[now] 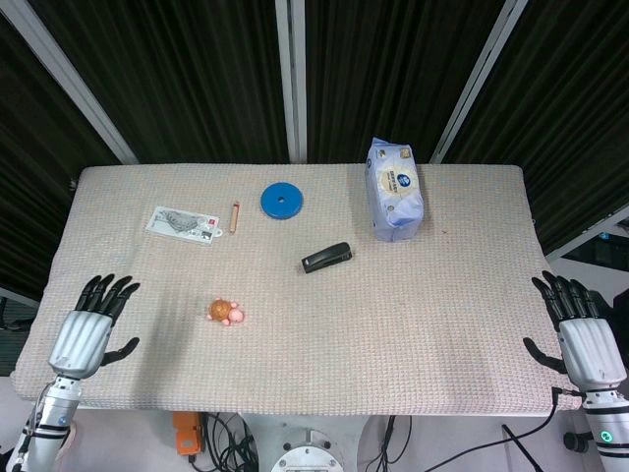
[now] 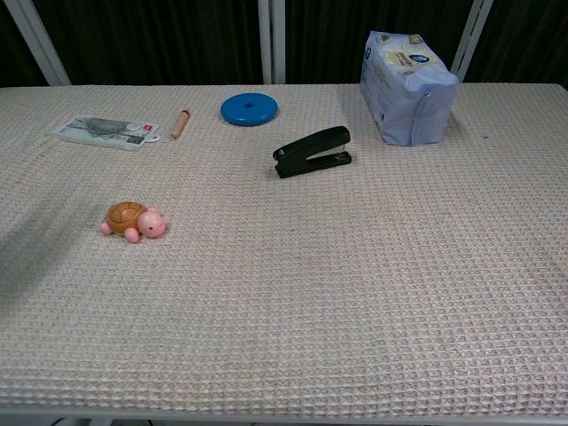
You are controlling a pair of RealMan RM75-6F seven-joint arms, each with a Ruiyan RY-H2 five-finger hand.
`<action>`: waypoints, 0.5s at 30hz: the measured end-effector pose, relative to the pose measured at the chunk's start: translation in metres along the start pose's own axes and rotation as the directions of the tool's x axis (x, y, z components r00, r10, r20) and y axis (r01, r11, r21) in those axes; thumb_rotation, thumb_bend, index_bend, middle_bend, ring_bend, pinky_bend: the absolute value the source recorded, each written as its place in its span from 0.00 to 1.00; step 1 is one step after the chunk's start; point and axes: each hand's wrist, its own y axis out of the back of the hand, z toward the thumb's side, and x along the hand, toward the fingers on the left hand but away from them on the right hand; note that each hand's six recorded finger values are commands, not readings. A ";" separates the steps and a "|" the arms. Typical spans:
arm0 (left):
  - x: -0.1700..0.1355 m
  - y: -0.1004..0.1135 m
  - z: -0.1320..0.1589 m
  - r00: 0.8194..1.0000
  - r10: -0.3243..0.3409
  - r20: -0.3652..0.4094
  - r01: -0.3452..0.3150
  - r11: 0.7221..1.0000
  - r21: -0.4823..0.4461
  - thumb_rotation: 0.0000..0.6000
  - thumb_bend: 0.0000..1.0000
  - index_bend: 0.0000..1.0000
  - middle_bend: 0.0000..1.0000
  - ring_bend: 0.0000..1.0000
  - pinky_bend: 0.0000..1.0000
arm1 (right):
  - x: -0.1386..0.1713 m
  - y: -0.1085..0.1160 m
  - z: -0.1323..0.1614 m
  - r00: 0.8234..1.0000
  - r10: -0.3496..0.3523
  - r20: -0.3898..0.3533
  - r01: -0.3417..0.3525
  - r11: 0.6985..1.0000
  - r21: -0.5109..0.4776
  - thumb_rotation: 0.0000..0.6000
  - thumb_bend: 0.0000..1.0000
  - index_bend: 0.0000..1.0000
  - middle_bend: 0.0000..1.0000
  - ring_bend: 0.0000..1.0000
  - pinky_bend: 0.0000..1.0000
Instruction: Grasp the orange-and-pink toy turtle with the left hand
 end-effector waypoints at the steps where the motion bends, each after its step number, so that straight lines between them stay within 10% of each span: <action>1: 0.003 -0.001 0.004 1.000 -0.003 0.016 0.003 1.000 -0.002 1.00 0.21 0.16 0.12 0.00 0.02 | 0.000 0.000 0.000 1.000 0.002 0.000 -0.002 1.000 0.000 1.00 0.16 0.00 0.00 0.00 0.00; 15: 0.055 -0.054 0.068 0.971 -0.177 0.163 0.178 0.984 0.008 1.00 0.28 0.19 0.17 0.00 0.02 | -0.001 0.000 -0.004 1.000 0.008 0.011 -0.008 1.000 -0.002 1.00 0.16 0.00 0.00 0.00 0.00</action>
